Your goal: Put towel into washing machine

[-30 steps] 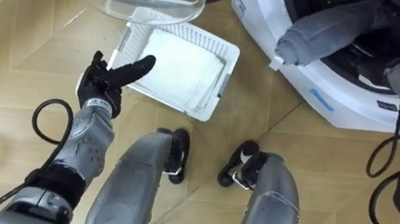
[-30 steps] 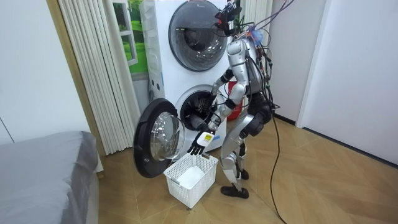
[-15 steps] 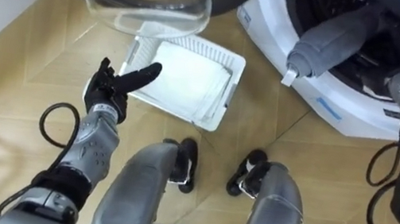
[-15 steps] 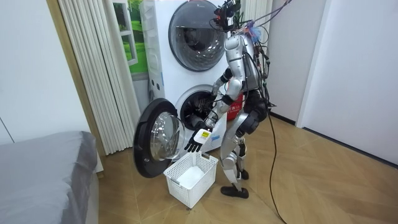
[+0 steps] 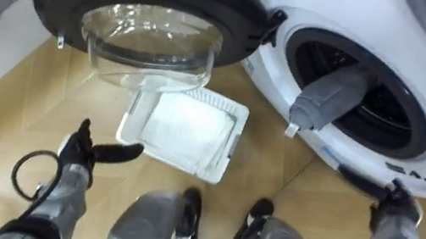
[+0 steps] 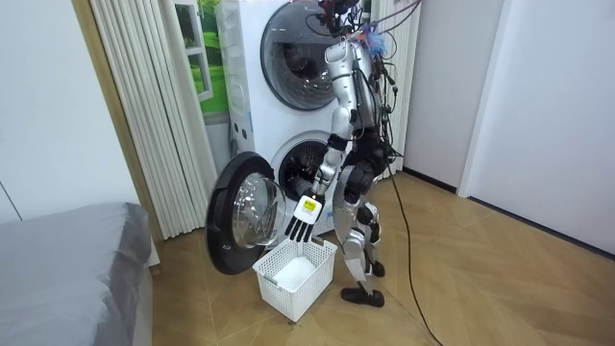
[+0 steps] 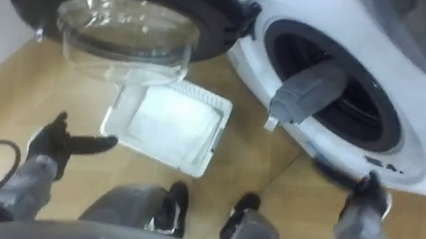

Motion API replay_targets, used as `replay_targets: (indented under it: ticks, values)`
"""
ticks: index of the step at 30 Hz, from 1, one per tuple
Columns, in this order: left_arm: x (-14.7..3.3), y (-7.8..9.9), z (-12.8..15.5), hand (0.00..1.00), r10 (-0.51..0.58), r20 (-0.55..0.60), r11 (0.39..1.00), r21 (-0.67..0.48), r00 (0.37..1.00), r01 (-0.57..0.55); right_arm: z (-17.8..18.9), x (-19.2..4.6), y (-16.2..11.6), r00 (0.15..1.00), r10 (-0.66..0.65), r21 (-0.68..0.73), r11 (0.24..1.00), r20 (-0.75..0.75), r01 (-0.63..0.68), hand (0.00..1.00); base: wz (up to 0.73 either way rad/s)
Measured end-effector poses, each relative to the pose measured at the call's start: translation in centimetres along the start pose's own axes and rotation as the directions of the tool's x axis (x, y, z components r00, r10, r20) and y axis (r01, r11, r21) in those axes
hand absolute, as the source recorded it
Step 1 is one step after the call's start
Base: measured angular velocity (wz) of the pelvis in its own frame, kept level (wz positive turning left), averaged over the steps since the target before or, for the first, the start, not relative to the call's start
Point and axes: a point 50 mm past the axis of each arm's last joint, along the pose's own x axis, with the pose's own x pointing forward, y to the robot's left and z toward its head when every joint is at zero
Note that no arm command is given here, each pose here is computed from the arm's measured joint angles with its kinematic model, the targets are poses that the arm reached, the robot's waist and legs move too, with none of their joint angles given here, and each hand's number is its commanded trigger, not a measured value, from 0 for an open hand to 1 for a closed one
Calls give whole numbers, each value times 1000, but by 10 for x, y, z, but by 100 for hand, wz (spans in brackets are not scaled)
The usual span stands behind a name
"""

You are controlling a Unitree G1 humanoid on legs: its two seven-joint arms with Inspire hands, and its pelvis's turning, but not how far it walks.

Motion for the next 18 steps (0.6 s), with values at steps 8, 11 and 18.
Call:
replay_targets:
  ticks: [8, 11, 18]
  values:
    - [-17, 19, -49, 0, 20, -145, 998, 69, 989, -11, -32, -8, -3, 996, 63, -257, 963, -61, -77, 0, -2]
    - [-26, 28, -67, 0, 45, -195, 997, 68, 980, -32, -41, -11, -3, 992, 87, -292, 950, -88, -109, 0, 2]
    - [-43, 45, -99, 0, 108, -332, 994, 66, 937, -91, -77, -23, 2, 966, 155, -294, 932, -208, -213, 0, 1]
